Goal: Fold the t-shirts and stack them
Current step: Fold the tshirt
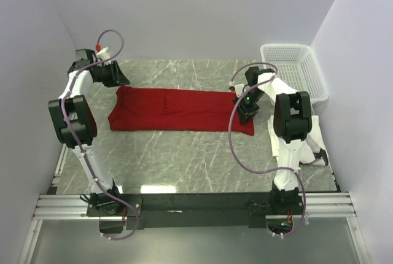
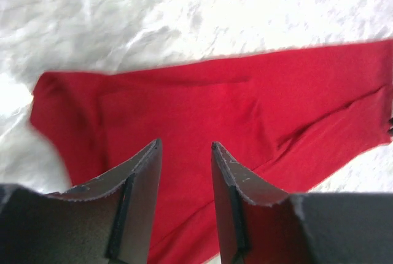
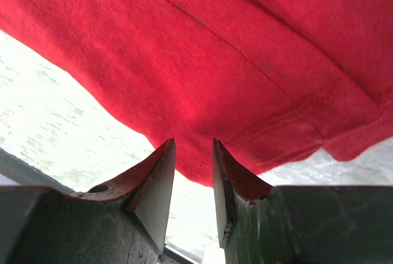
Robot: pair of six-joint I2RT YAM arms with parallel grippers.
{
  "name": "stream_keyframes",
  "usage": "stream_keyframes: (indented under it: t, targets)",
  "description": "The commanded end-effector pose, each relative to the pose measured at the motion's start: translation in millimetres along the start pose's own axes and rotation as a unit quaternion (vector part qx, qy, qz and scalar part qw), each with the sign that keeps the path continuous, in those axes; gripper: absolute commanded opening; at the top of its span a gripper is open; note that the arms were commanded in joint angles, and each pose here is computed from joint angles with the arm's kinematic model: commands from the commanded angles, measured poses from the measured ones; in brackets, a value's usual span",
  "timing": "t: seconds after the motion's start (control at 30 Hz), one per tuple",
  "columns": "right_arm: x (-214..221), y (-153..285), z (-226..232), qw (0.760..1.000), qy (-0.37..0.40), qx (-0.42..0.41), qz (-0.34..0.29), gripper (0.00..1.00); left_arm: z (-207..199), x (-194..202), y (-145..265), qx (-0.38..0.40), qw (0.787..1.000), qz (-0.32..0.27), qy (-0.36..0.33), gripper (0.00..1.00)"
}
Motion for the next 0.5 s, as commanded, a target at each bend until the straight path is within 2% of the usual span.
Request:
stream_keyframes:
  t: [0.0, 0.07, 0.17, 0.27, 0.33, 0.37, 0.47]
  targets:
    - [-17.5, 8.5, -0.9, 0.999, 0.027, 0.025, -0.031, 0.38, -22.4, 39.1, 23.8, 0.031, 0.997, 0.072, -0.018, 0.44]
    - [-16.7, 1.5, -6.5, 0.999, 0.025, 0.041, -0.019, 0.38, -32.4, 55.8, 31.1, 0.018, 0.996, 0.086, -0.011, 0.45]
    - [-8.6, -11.4, -10.4, 0.998, 0.028, 0.065, 0.004, 0.38, -47.2, 101.8, 40.4, -0.020, 0.990, 0.138, 0.019, 0.44]
    - [3.3, -22.5, -7.8, 0.995, 0.043, 0.086, 0.026, 0.37, -49.7, 127.4, 37.6, -0.052, 0.986, 0.158, 0.032, 0.43]
    - [11.6, -28.3, -2.2, 0.993, 0.058, 0.097, 0.040, 0.37, -45.1, 134.1, 33.0, -0.079, 0.982, 0.168, 0.025, 0.44]
    - [20.9, -31.9, 0.0, 0.992, 0.066, 0.100, 0.050, 0.37, -43.0, 135.8, 31.0, -0.092, 0.980, 0.172, 0.046, 0.43]
    - [40.1, -39.0, 12.8, 0.988, 0.090, 0.102, 0.074, 0.36, -17.8, 130.4, 13.4, -0.132, 0.973, 0.186, 0.044, 0.43]
Point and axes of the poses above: each gripper's point midway between its finger pads, its own y axis back along the fingers, its own z axis along the line the jaws close on, x = y × z, the point moved 6 cm from there along y, back along the fingers, and after that the axes turned 9 degrees about -y, right-handed, at the moved point
